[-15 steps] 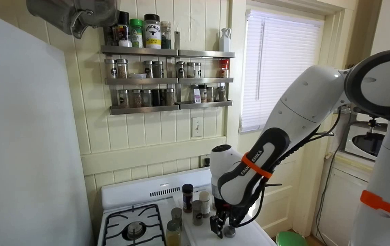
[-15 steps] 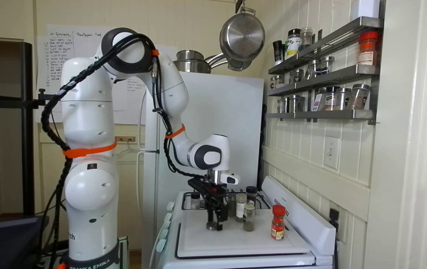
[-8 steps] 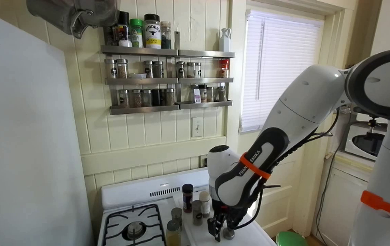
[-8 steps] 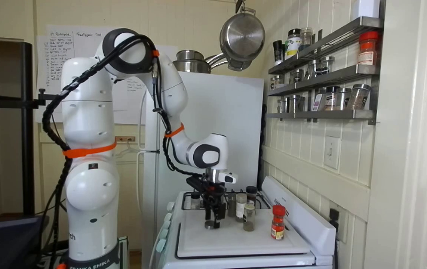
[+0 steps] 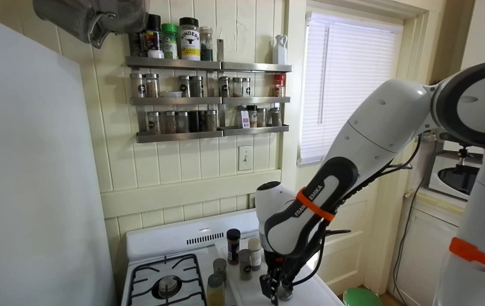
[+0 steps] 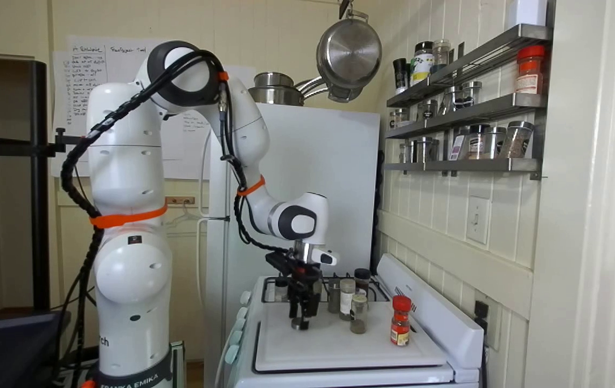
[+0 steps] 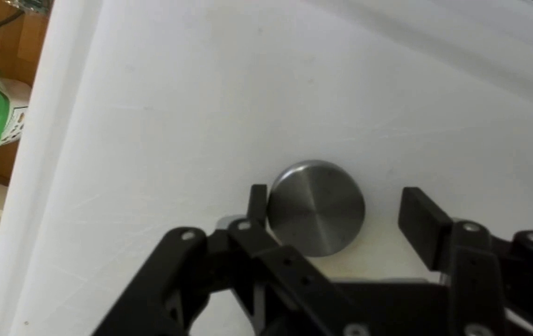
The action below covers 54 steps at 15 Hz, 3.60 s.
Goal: Put the grey cap on the bottle
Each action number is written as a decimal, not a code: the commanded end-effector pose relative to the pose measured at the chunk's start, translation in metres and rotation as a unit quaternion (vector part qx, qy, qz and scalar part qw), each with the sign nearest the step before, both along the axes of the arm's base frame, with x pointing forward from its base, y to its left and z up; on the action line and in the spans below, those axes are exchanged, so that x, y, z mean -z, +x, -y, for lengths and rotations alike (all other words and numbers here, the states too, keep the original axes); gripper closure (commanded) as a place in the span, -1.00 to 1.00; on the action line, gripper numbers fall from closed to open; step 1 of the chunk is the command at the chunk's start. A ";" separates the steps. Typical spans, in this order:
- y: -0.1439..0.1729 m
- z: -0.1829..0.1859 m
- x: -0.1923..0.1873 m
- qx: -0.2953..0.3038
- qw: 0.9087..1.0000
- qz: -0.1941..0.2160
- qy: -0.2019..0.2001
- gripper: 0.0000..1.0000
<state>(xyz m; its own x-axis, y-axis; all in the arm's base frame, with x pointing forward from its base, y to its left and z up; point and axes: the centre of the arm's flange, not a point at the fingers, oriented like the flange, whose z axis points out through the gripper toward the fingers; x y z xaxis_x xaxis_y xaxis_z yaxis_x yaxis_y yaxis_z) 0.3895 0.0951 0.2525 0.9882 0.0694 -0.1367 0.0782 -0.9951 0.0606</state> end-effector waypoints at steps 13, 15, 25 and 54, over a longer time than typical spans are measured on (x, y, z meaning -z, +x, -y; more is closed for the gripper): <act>-0.041 0.007 -0.104 0.081 0.997 -0.015 -0.007 0.51; -0.052 0.021 -0.134 0.110 0.994 -0.015 -0.010 0.51; -0.056 0.098 -0.192 0.199 0.977 0.056 -0.057 0.01; 0.100 0.121 -0.106 0.156 0.982 0.078 0.065 0.51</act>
